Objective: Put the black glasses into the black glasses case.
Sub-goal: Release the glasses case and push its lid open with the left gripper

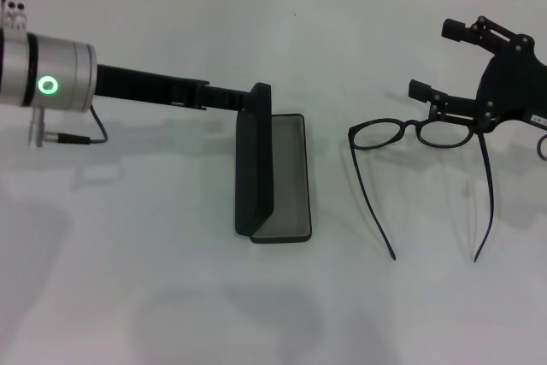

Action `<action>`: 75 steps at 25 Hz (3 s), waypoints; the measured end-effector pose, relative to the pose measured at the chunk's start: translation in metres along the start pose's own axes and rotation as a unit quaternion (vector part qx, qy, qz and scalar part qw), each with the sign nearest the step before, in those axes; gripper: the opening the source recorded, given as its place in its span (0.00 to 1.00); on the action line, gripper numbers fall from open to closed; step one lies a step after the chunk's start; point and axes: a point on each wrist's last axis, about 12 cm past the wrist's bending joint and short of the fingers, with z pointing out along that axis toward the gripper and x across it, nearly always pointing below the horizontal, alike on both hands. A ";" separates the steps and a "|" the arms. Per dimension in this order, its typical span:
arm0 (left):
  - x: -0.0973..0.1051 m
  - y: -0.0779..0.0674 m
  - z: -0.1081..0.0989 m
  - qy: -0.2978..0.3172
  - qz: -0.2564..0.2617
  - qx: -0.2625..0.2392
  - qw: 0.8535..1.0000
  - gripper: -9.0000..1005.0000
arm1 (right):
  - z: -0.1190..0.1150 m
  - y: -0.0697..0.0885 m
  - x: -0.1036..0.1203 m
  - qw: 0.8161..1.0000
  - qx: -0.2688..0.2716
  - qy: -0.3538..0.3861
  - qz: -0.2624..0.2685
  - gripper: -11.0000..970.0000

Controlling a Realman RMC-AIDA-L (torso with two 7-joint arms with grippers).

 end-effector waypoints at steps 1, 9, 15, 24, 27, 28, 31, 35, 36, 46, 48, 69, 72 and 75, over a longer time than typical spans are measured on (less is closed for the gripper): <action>-0.003 0.000 -0.001 0.002 0.005 -0.006 1.000 0.89 | 0.000 0.000 0.000 1.000 0.000 0.000 0.000 0.90; -0.027 0.000 -0.005 0.002 0.035 -0.057 0.998 0.86 | 0.000 0.000 0.000 1.000 -0.002 0.001 -0.001 0.90; -0.051 -0.010 -0.007 -0.002 0.077 -0.070 0.995 0.84 | 0.000 -0.001 0.000 1.000 0.001 0.004 -0.001 0.90; -0.050 -0.033 0.021 -0.054 0.111 0.059 0.991 0.84 | 0.001 -0.001 0.001 1.000 0.004 0.007 0.000 0.90; -0.046 -0.034 0.026 -0.003 0.081 0.056 0.995 0.84 | 0.001 -0.002 0.002 1.000 0.005 0.009 0.000 0.90; -0.044 -0.034 0.026 0.014 0.068 0.051 0.996 0.84 | 0.001 -0.002 0.002 1.000 0.005 0.009 0.000 0.90; -0.039 -0.031 0.025 0.045 0.035 0.034 0.998 0.84 | 0.001 -0.002 0.002 1.000 0.006 0.009 -0.001 0.90; -0.035 -0.026 0.021 0.052 0.015 0.023 0.998 0.84 | 0.001 -0.002 0.002 1.000 0.006 0.010 -0.001 0.90; -0.034 -0.025 0.020 0.052 0.013 0.021 0.998 0.84 | 0.001 -0.002 0.002 1.000 0.006 0.010 -0.001 0.90; -0.024 -0.012 0.007 0.075 -0.012 -0.036 0.996 0.84 | 0.002 -0.004 0.002 1.000 0.010 0.014 -0.003 0.90; -0.023 -0.011 0.007 0.078 -0.014 -0.039 0.996 0.84 | 0.002 -0.005 0.002 1.000 0.009 0.014 -0.004 0.90; -0.023 -0.010 0.030 0.114 -0.027 -0.060 0.991 0.84 | 0.006 -0.003 0.002 1.000 0.007 0.012 -0.007 0.90; -0.026 -0.012 0.030 0.116 -0.034 -0.061 0.991 0.84 | 0.006 -0.003 0.002 1.000 0.007 0.012 -0.007 0.90; -0.028 -0.013 0.031 0.128 -0.041 -0.069 0.989 0.84 | 0.006 -0.003 0.002 1.000 0.007 0.012 -0.007 0.90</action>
